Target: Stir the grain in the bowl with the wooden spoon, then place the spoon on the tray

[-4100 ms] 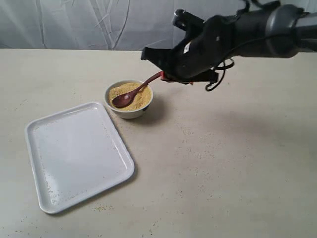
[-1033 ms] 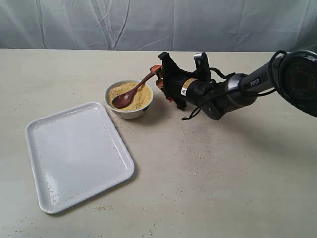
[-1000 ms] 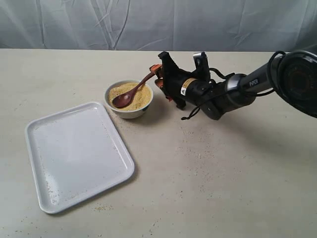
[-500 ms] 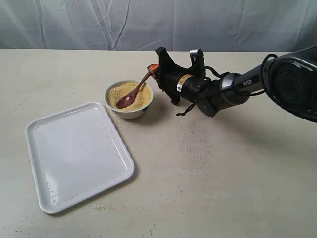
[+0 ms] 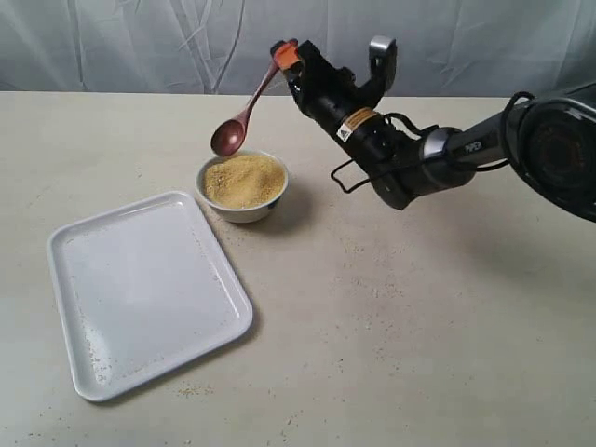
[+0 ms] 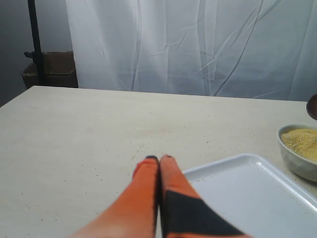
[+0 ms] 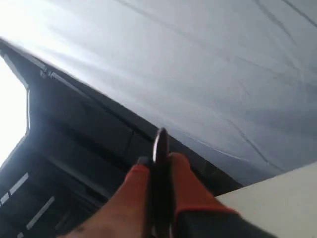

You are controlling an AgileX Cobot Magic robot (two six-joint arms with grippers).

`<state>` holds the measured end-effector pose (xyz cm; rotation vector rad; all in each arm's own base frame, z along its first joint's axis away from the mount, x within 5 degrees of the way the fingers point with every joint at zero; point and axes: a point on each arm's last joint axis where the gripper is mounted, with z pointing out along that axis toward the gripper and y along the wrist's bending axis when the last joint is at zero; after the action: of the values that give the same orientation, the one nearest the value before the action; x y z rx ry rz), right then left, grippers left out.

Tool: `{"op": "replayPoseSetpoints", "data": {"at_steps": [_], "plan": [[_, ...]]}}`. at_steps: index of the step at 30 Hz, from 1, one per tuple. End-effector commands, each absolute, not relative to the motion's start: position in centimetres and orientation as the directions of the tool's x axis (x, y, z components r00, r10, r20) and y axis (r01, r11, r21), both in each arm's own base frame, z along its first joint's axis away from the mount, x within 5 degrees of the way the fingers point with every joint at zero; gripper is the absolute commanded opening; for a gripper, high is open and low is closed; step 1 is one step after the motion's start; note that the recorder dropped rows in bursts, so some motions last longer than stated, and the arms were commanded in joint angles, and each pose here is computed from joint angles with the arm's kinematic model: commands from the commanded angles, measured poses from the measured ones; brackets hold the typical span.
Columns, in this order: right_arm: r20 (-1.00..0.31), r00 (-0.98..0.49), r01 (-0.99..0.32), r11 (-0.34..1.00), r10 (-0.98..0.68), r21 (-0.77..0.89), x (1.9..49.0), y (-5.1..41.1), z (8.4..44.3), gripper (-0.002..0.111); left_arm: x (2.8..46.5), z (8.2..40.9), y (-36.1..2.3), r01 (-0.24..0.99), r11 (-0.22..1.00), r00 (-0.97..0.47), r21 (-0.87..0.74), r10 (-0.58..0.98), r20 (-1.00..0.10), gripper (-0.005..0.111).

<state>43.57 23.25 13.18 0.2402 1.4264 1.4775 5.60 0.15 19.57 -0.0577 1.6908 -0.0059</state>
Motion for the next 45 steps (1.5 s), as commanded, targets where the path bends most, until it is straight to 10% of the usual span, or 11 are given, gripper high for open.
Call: {"op": "replayPoseSetpoints", "data": {"at_steps": [1, 9, 45], "plan": [[-0.789, -0.293, -0.727, 0.41, 0.541, 0.551, 42.8, 23.8, 16.6, 0.005, 5.6, 19.5, 0.2, -0.038, 0.999, -0.11, -0.039, -0.043, -0.993, 0.0], [-0.968, -0.166, -0.759, 0.602, 0.188, 0.247, 42.6, 24.6, 15.7, -0.001, 5.6, 19.5, 0.2, -0.038, 0.999, -0.108, -0.039, -0.043, -0.993, 0.0], [-0.961, -0.246, -0.728, 0.629, 0.13, 0.272, 41.5, 27.0, 12.8, -0.001, 5.6, 19.5, 0.2, -0.038, 0.999, -0.106, -0.039, -0.043, -0.993, 0.0]]}}
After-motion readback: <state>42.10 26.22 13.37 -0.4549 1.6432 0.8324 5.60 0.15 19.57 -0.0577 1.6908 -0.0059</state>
